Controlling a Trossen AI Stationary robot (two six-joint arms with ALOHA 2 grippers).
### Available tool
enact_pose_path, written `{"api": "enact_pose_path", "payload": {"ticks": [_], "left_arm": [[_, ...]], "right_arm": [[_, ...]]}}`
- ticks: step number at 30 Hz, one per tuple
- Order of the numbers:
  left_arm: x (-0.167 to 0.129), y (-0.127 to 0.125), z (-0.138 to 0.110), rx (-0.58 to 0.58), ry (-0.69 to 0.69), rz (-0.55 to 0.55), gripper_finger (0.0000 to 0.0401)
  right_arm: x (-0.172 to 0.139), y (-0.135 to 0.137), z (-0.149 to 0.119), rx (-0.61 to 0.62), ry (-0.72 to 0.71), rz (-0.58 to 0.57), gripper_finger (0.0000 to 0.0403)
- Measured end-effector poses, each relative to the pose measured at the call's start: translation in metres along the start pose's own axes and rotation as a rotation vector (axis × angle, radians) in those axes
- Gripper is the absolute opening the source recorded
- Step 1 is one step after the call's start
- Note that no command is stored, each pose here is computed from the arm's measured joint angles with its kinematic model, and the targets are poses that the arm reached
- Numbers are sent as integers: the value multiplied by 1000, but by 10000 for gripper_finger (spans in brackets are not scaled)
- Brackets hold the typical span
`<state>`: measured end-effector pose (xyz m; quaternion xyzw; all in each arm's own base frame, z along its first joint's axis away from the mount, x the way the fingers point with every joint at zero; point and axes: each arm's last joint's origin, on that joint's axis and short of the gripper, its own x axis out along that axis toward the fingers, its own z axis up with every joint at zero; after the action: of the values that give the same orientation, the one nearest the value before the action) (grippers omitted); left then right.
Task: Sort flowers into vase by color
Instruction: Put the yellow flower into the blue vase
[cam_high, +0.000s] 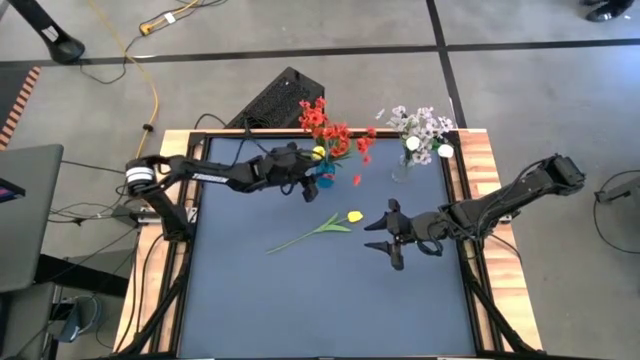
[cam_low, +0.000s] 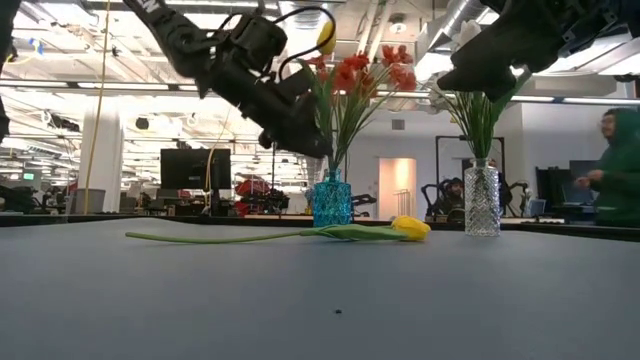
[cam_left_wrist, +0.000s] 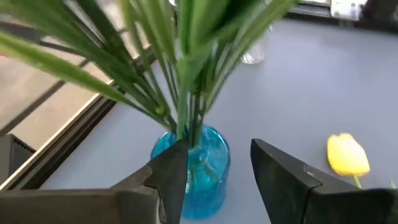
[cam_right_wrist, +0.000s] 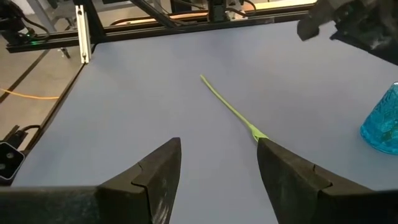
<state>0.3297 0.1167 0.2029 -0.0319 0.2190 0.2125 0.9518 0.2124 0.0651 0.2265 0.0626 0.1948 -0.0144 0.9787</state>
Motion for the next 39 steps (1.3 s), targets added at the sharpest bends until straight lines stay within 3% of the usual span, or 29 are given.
{"api": "enact_pose_path", "payload": {"ticks": [7, 12, 17, 21, 27, 33, 39], "left_arm": [[-19, 2, 18, 93, 200, -7, 167], [-38, 3, 34, 119, 262, -16, 168], [-58, 1, 38, 188, 370, -181, 167], [-74, -4, 35, 138, 430, -327, 167], [-88, -35, 19, 121, 614, -388, 167], [-96, -73, 4, 184, 625, -419, 167], [-88, -111, -25, 179, 386, -376, 167]], "right_arm": [[0, 0, 0, -1, 2, -1, 239], [0, 0, 0, -2, 2, 0, 239], [0, 0, -1, -3, 6, -1, 239], [0, 0, -2, -5, 18, -2, 239], [0, 0, -2, -9, 24, -2, 239], [0, 0, -2, -17, 24, -3, 239], [0, -1, -4, -26, 36, -9, 239]]}}
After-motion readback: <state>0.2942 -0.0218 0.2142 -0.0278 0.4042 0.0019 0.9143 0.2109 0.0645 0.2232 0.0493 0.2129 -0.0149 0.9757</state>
